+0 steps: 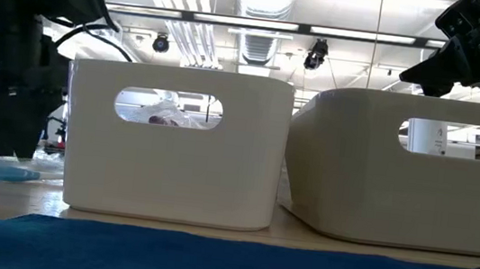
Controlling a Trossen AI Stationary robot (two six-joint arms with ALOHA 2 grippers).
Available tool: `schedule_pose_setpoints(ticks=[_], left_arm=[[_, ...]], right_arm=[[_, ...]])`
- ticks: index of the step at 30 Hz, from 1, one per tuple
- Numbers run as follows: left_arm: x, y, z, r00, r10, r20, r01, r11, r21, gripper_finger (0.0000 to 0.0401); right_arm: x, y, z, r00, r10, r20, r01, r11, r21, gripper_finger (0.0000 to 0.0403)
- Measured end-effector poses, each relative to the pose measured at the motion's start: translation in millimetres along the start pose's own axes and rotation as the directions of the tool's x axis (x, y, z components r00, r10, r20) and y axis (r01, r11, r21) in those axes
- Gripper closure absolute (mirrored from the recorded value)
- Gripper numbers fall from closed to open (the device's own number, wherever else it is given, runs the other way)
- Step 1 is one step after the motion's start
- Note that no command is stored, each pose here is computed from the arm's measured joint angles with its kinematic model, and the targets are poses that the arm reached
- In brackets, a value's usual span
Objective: Pick & Place Toothbrushes
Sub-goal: Put the blue toothbrush into the gray bin
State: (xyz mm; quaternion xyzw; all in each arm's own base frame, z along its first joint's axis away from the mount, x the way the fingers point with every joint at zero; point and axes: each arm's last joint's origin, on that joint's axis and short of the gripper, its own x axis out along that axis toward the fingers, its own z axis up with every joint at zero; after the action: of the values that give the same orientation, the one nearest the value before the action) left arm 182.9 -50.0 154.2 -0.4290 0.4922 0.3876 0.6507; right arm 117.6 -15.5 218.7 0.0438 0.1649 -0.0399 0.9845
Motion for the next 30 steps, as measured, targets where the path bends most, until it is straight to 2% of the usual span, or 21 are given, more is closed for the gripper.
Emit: schedule_pose_setpoints(ticks=[7, 18, 24, 30], left_arm=[[8, 7, -1, 1.000, 0.002, 0.000, -0.002, 1.000, -0.005, 0.0258], [10, 9, -1, 1.000, 0.011, 0.009, -0.011, 1.000, 0.004, 0.0342], [10, 5, 0, 0.999, -0.025, 0.029, 0.025, 1.000, 0.007, 0.0369], [9, -2, 1, 0.995, -0.087, 0.050, 0.086, 0.996, 0.027, 0.0374]], right_arm=[[0, 0, 0, 1.000, 0.000, 0.000, 0.000, 1.000, -0.001, 0.0394], [0, 0, 0, 1.000, 0.001, 0.000, -0.001, 1.000, 0.000, 0.0394], [0, 0, 0, 1.000, 0.000, 0.000, 0.000, 1.000, -0.001, 0.0394], [0, 0, 0, 1.000, 0.000, 0.000, 0.000, 1.000, 0.000, 0.0394]])
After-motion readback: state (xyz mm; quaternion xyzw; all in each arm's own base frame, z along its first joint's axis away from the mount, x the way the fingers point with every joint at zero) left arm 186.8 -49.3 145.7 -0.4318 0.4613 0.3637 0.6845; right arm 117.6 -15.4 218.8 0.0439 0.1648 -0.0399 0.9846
